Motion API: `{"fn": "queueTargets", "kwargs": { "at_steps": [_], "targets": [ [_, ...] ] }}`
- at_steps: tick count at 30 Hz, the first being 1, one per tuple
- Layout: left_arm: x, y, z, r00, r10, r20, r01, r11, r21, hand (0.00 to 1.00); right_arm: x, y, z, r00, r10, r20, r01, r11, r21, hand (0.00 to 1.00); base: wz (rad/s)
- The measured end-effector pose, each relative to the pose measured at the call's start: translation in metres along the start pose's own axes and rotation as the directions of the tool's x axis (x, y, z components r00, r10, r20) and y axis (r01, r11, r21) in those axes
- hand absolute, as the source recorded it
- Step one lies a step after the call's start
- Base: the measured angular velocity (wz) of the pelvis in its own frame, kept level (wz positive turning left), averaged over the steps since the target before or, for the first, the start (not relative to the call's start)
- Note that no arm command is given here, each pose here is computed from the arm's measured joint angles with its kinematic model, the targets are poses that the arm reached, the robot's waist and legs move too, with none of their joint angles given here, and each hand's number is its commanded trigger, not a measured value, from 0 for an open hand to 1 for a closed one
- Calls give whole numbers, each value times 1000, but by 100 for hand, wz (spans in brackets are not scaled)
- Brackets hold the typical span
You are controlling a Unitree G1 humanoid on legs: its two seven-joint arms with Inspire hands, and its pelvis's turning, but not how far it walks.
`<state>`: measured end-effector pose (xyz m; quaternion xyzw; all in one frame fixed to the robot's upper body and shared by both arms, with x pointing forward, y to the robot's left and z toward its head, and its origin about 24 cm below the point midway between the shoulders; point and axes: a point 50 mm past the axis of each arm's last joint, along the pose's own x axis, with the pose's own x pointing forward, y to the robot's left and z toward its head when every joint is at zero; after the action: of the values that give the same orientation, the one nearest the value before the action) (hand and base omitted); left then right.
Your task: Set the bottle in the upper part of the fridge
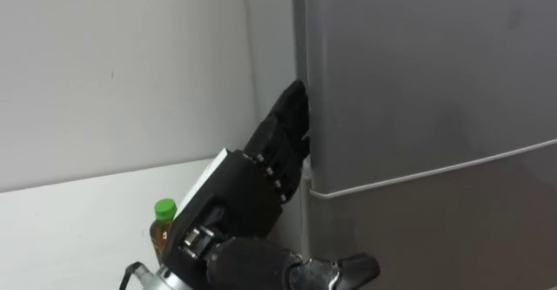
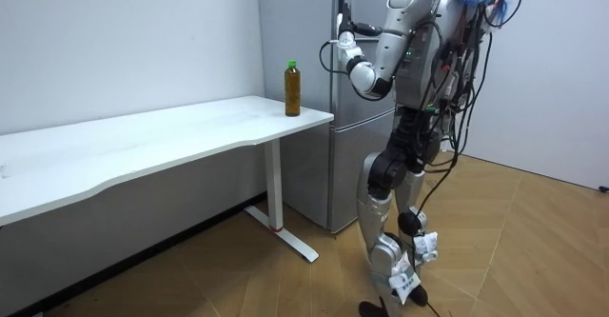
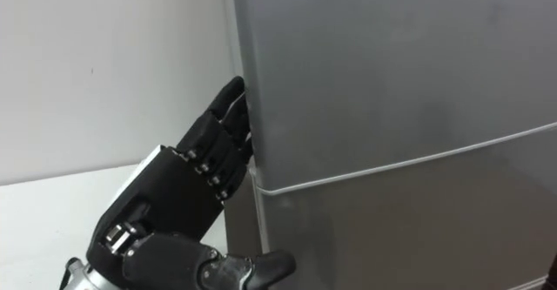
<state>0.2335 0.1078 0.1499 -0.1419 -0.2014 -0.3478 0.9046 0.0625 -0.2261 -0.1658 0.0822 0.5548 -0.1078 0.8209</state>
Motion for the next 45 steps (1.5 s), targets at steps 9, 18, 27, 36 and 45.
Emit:
{"fn": "queueTargets", "kwargs": {
  "at_steps": [9,18,27,36,45],
  "targets": [
    [1,-3,-2,1000,-10,-2,10,1000,-11,49,0,-1,2,1000,8,-6,-8,1000,-12,0,0],
    [-2,4,-4,999,42,-7,-42,999,-3,100,0,-3,3,1000,9,-13,-10,999,-31,0,2],
    [1,-4,-9,1000,0,-16,0,999,-45,100,1,-3,6,1000,16,-7,-16,999,-33,0,1],
    [2,-22,-22,985,-142,-95,133,986,-98,0,1,-4,7,1000,15,-5,-15,999,-31,0,0],
    [2,-26,-23,976,-189,-105,178,978,-105,0,1,-4,7,1000,15,-5,-15,999,-33,0,0]
  ]
}}
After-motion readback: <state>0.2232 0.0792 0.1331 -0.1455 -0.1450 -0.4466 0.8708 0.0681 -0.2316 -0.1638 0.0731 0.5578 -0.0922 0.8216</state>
